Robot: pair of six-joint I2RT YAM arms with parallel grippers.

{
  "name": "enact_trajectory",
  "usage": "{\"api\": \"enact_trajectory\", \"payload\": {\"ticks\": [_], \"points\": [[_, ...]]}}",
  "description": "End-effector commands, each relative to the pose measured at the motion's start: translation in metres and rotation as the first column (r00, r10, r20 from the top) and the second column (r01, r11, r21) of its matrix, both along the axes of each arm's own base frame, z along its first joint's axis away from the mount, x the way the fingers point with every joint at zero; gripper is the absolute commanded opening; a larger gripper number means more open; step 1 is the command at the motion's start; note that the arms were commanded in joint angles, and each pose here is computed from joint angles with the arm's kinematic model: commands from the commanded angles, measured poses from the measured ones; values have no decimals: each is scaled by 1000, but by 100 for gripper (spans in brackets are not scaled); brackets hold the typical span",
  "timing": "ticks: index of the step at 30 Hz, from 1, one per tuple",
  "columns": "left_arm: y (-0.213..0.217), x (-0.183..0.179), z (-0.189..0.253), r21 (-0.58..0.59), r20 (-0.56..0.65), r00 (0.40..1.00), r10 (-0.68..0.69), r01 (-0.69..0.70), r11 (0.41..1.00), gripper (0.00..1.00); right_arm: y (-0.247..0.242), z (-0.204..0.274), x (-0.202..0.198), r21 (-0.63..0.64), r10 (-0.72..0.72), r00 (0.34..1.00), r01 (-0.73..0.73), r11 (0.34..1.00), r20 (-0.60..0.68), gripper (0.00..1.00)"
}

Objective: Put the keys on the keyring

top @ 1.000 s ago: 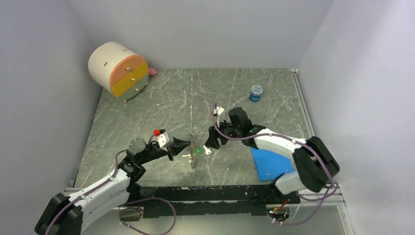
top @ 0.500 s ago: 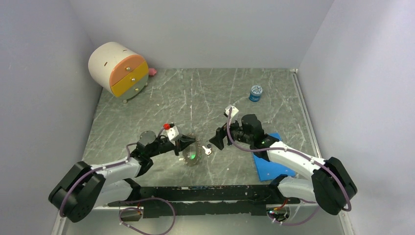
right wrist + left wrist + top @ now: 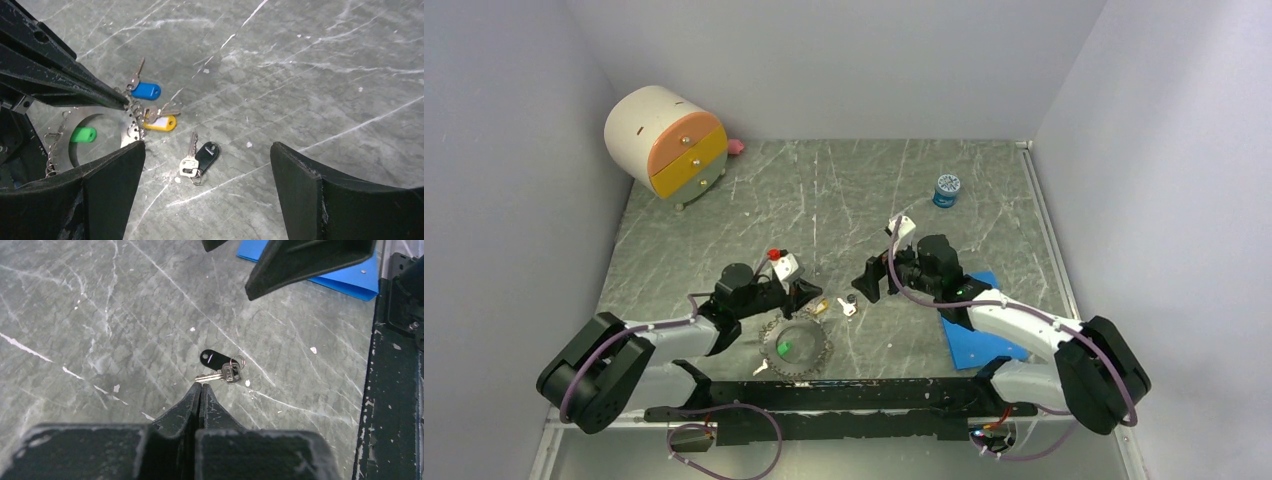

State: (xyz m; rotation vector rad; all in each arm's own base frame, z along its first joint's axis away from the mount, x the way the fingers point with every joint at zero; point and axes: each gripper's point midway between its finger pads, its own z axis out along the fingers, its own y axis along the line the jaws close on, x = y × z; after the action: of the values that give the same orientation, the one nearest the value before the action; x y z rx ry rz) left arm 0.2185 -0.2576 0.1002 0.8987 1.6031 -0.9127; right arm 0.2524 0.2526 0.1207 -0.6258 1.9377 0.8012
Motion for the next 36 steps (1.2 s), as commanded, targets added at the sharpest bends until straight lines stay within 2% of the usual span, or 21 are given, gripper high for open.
{"api": "enact_trajectory", "payload": {"ticks": [1, 2, 3, 7, 12, 16, 21, 25, 27, 32, 36], "points": [[1, 12, 4, 7, -14, 998, 57, -57, 998, 3, 12, 12, 3, 56, 36, 999, -37, 998, 18, 99], [2, 15, 5, 5, -26, 996, 80, -80, 997, 8, 13, 13, 3, 58, 43, 999, -44, 997, 19, 99], [3, 17, 6, 4, -41, 994, 101, -101, 995, 20, 14, 12, 3, 54, 51, 999, -52, 997, 19, 99], [12, 30, 15, -15, -94, 971, 219, -222, 975, 49, 22, 7, 1, 40, 104, 994, -104, 994, -14, 99], [35, 44, 29, -60, -151, 903, 403, -415, 908, 67, 37, 2, -6, 59, 164, 984, -160, 985, -72, 98], [59, 47, 22, -3, -243, 804, 543, -560, 828, 81, 52, -5, -15, 42, 199, 974, -196, 980, -107, 95], [82, 38, 13, 83, -338, 691, 640, -655, 751, 88, 67, -8, -24, 71, 239, 960, -231, 971, -148, 90], [90, 23, 10, 131, -409, 637, 654, -668, 732, 88, 72, -10, -31, 90, 268, 945, -255, 963, -185, 84], [90, 14, 8, 150, -440, 625, 644, -656, 739, 87, 73, -12, -35, 104, 269, 938, -252, 962, -218, 81], [76, -8, 4, 163, -534, 632, 562, -575, 802, 80, 75, -16, -41, 143, 245, 916, -209, 967, -317, 74], [56, -24, 0, 150, -612, 649, 452, -465, 872, 67, 77, -18, -49, 178, 260, 890, -206, 962, -374, 65]]}}
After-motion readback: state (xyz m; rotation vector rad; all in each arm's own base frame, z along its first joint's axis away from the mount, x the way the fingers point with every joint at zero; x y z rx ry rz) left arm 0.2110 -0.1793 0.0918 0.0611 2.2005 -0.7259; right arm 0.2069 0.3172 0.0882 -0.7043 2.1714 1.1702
